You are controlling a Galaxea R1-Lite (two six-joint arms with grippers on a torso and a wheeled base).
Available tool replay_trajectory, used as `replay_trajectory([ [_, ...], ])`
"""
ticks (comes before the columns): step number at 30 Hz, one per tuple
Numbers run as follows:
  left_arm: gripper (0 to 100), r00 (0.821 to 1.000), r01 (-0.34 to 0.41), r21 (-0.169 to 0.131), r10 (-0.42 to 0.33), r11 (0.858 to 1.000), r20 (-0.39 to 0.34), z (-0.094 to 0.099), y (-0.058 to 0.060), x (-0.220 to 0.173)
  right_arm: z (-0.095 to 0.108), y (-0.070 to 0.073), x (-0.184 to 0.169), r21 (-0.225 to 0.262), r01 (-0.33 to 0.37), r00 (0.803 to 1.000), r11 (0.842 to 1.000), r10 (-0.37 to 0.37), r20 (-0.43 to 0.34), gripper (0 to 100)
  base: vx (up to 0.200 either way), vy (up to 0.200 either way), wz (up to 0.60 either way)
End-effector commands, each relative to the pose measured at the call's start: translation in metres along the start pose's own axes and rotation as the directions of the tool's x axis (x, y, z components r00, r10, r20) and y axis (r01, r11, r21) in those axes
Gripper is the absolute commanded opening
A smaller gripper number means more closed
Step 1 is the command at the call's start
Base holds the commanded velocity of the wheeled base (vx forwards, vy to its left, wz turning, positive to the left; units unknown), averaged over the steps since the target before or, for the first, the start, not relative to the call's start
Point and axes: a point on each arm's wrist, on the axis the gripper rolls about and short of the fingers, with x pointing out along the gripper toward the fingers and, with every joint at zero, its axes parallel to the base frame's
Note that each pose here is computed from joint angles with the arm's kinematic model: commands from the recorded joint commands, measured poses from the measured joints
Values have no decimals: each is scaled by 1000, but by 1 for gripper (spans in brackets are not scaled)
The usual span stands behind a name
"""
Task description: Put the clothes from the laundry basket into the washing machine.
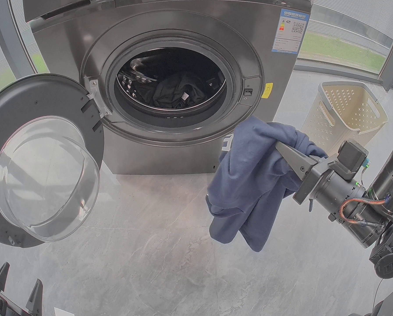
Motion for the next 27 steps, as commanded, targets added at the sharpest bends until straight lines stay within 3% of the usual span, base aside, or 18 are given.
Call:
replay_trajectory([
  [1,100,1000,-1,0,1,1000,-1,-5,0,0,-2,4,4,0,-15,1000,1000,15,-4,0,0,0,0],
  [13,100,1000,-5,10,5,1000,1,-5,0,0,-14,9,36,5,-28,1000,1000,28,1,0,0,0,0],
  [21,100,1000,-19,14,19,1000,15,-4,0,0,-15,36,53,30,-98,995,995,97,38,0,0,0,0],
  [23,100,993,-7,-13,8,1000,117,19,0,-6,-14,38,55,35,-113,993,993,111,43,0,0,0,0],
  [25,100,976,45,-55,-32,997,217,59,-2,-16,-16,44,56,49,-137,990,989,135,39,0,0,0,0],
  [27,100,974,116,-52,-103,992,203,73,-3,-14,-15,45,58,54,-154,987,987,152,43,0,0,0,0],
])
